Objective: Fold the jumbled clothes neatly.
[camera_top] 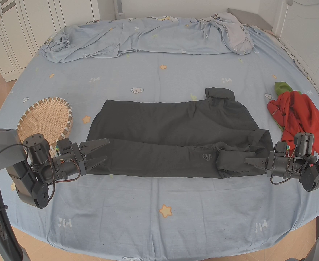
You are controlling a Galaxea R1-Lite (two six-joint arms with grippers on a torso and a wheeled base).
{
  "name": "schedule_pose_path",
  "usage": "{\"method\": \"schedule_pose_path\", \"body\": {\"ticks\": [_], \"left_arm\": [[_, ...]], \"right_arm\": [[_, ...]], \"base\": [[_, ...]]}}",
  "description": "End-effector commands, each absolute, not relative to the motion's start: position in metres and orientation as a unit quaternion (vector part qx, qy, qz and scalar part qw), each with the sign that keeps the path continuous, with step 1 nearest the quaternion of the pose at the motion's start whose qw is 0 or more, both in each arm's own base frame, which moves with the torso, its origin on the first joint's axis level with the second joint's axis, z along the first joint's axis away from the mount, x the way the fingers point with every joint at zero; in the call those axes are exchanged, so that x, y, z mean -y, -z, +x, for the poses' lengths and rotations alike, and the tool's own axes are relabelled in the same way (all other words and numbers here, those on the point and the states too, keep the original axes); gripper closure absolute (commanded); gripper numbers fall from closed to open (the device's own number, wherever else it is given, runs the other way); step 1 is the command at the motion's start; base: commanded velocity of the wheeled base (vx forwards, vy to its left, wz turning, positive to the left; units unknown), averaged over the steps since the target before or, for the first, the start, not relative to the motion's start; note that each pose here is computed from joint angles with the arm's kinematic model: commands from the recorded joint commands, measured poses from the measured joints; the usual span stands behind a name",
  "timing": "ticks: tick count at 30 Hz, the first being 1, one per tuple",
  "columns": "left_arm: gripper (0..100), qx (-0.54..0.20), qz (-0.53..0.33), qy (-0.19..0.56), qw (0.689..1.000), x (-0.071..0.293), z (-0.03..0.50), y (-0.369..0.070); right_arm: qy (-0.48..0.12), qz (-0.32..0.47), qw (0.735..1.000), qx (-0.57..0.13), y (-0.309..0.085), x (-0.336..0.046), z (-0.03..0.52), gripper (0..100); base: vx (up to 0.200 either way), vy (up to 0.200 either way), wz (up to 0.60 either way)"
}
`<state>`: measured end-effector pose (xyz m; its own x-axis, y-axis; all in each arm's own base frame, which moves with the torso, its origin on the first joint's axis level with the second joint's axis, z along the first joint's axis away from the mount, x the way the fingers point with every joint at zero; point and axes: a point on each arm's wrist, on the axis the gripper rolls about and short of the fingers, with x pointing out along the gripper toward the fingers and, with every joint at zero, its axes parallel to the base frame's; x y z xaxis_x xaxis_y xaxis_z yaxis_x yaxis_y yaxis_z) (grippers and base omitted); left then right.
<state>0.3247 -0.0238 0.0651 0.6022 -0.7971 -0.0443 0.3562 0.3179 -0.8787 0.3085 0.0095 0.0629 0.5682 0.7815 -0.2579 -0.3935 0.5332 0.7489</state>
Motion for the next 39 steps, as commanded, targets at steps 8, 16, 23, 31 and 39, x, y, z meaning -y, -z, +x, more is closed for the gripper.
{"method": "schedule_pose_path", "body": {"ticks": [8, 16, 23, 31, 39], "left_arm": [[0, -0.237, -0.454, 0.358, 0.781, 0.011, 0.321, -0.064], [0, -0.224, -0.427, 0.342, 0.807, -0.003, 0.304, -0.064], [0, -0.218, -0.411, 0.311, 0.829, -0.022, 0.289, -0.057], [0, -0.240, -0.389, 0.280, 0.844, -0.034, 0.267, -0.036], [0, -0.272, -0.377, 0.268, 0.844, -0.035, 0.259, -0.011]], "right_arm": [[-0.345, 0.333, 0.823, -0.305, -0.050, -0.005, 0.321, 100], [-0.333, 0.336, 0.832, -0.291, -0.056, 0.008, 0.318, 0], [-0.322, 0.335, 0.842, -0.274, -0.076, 0.017, 0.290, 0], [-0.314, 0.332, 0.852, -0.255, -0.096, 0.020, 0.254, 0], [-0.286, 0.343, 0.858, -0.254, -0.093, 0.034, 0.247, 0]], "base": [[0.000, 0.000, 0.00], [0.000, 0.000, 0.00], [0.000, 0.000, 0.00], [0.000, 0.000, 0.00], [0.000, 0.000, 0.00]]}}
